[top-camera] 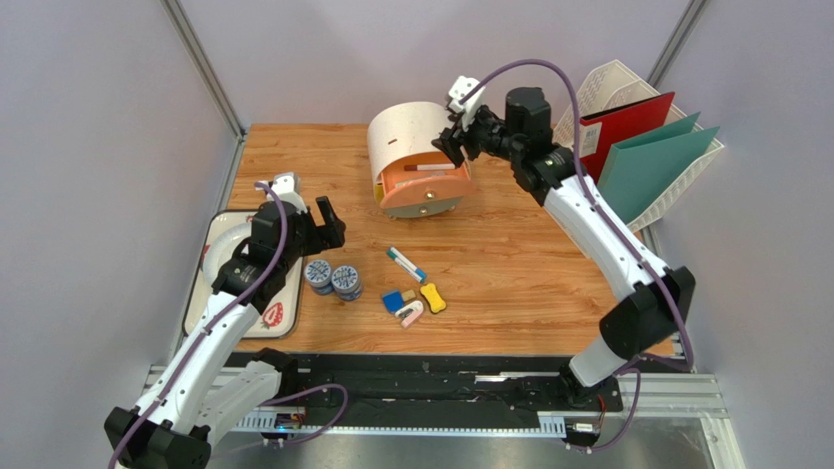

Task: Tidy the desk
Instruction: Place the stationery in the drawer, then pick up the stationery from the center of the board.

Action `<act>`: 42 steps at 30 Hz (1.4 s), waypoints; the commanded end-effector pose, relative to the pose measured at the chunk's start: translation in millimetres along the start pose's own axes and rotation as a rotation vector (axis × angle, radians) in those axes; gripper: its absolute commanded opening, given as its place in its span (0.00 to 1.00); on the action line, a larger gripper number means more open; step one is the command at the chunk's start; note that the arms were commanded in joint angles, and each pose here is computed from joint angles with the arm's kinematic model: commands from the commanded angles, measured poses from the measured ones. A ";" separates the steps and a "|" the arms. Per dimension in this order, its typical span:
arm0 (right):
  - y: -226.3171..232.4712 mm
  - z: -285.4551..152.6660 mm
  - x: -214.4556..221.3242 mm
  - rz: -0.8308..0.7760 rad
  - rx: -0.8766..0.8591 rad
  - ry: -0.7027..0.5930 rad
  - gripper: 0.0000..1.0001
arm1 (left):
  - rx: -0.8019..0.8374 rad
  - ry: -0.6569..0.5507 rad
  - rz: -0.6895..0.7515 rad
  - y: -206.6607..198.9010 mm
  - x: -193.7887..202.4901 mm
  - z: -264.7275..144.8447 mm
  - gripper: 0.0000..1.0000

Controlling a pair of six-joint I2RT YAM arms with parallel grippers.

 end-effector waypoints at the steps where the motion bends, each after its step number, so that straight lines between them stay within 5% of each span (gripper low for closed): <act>1: -11.6 -47.7 -49.6 0.069 0.212 -0.187 0.68 | 0.039 -0.064 0.006 -8.2 -16.8 -12.1 0.98; 8: 37.4 -74.5 -33.3 0.459 0.176 -0.173 0.84 | 0.028 -0.073 0.036 -5.6 -17.4 -12.8 0.99; 10: 48.6 -79.5 -30.8 0.507 0.104 -0.134 0.99 | 0.028 -0.075 0.036 -5.5 -17.7 -13.2 0.99; 20: 116.5 -82.5 5.8 0.959 -0.153 -0.064 1.00 | 0.035 -0.086 0.031 -6.0 -19.1 -17.1 0.99; 24: 138.9 -86.7 29.7 1.002 -0.150 -0.008 1.00 | 0.037 -0.083 0.028 -6.2 -18.6 -16.1 0.99; 28: 147.0 -97.2 46.5 0.971 0.081 0.116 0.99 | 0.029 -0.076 0.025 -6.1 -18.0 -14.9 0.99; 34: 168.9 -107.4 59.5 0.624 0.353 0.337 1.00 | 0.046 -0.069 0.011 -7.9 -16.5 -12.5 0.99; 39: 187.0 -96.2 83.3 0.674 0.372 0.414 1.00 | 0.045 -0.062 0.005 -8.1 -15.5 -10.8 0.99; 42: 205.1 -76.1 91.0 0.699 0.207 0.425 0.99 | 0.047 -0.057 0.005 -7.6 -14.5 -11.9 0.99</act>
Point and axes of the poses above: each gripper's point midway between its finger pads, its own z axis out along the fingers, its own y axis along the line the jaws close on, x = y × z, the point moved 9 cm from there along -z, back along the fingers, and after that the axes turned 13 degrees about -z, right-handed, at the moved point
